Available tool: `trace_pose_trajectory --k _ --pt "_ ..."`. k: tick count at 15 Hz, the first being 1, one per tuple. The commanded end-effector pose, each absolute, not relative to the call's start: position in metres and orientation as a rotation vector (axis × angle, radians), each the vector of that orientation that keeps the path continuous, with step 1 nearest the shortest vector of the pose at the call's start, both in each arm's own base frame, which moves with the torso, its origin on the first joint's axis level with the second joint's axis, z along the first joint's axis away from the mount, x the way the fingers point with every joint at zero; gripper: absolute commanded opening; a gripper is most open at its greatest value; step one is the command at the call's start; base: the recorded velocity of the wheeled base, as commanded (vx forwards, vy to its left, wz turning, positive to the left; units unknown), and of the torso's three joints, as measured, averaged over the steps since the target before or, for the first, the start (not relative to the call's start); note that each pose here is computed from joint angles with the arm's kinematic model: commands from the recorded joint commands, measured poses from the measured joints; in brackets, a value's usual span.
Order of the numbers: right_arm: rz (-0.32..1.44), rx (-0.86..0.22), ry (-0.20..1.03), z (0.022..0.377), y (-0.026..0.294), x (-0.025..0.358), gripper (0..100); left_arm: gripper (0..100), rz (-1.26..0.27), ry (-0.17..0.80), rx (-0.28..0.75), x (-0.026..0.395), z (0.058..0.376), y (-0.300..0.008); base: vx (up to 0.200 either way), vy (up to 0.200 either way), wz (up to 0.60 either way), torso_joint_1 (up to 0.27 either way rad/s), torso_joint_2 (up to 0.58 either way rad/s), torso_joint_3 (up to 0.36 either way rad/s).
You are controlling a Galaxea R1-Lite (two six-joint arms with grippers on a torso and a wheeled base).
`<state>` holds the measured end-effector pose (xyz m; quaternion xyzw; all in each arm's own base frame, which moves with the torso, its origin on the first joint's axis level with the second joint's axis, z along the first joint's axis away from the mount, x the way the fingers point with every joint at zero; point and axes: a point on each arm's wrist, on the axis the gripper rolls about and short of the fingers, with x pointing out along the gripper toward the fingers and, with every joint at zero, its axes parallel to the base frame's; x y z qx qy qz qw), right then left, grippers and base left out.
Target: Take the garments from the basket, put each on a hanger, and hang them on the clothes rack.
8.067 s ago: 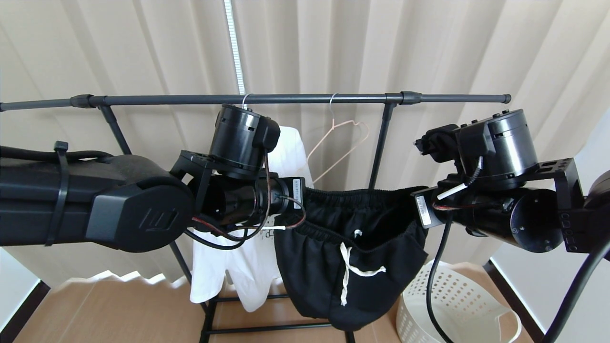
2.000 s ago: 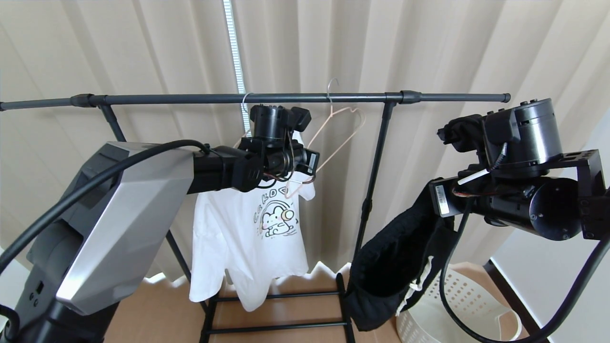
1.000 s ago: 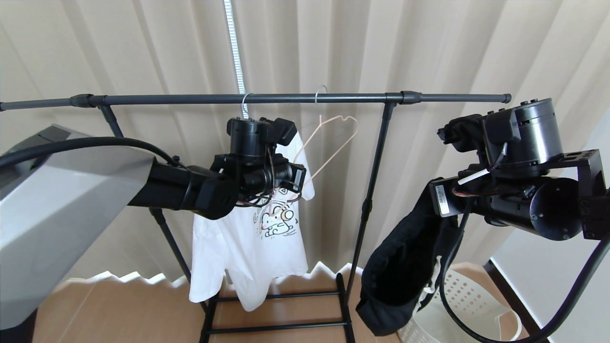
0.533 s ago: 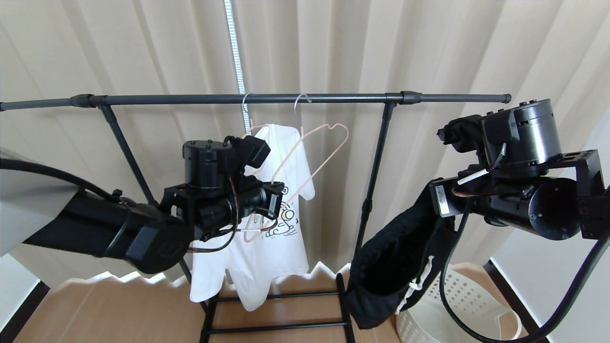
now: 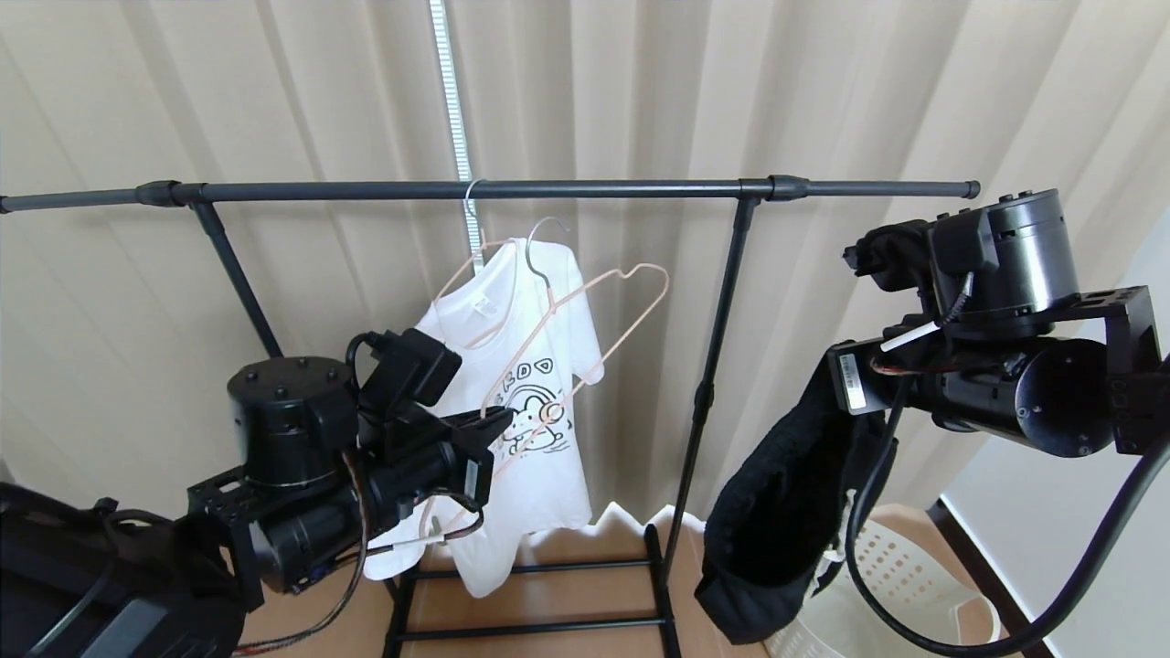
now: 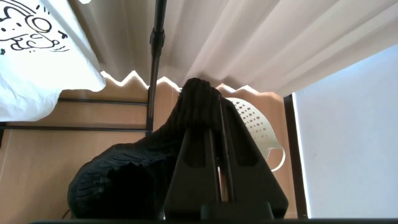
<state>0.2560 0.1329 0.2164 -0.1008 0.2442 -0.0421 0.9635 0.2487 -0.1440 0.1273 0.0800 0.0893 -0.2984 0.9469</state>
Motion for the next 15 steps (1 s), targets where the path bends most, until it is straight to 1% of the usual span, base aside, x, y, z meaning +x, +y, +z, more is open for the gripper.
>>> trace_pose_trajectory --k 1,4,8,9,11,15 --pt "-0.086 -0.205 0.495 0.216 0.133 0.257 0 0 -0.64 0.185 0.182 0.234 0.119 -0.14 0.0 0.0 0.0 0.0 0.0 0.0" --pt "-0.089 -0.205 0.497 0.216 0.133 0.257 0 0 -0.672 0.199 0.202 0.226 0.111 -0.137 0.0 0.0 0.0 0.0 0.0 0.0" --pt "-0.132 -0.217 0.511 0.212 0.125 0.266 0 0 -0.796 0.104 0.247 0.21 0.104 -0.13 0.0 0.0 0.0 0.0 0.0 0.0" --pt "-0.175 -0.225 0.515 0.208 0.122 0.273 0 0 -0.81 0.097 0.253 0.209 0.101 -0.129 0.0 0.0 0.0 0.0 0.0 0.0" --pt "-0.219 -0.232 0.501 0.205 0.122 0.279 0 0 -0.822 0.102 0.258 0.206 0.098 -0.129 0.0 0.0 0.0 0.0 0.0 0.0" --pt "-0.247 -0.242 0.496 0.198 0.121 0.288 0 0 -0.914 0.124 0.283 0.193 0.091 -0.128 0.0 0.0 0.0 0.0 0.0 0.0"
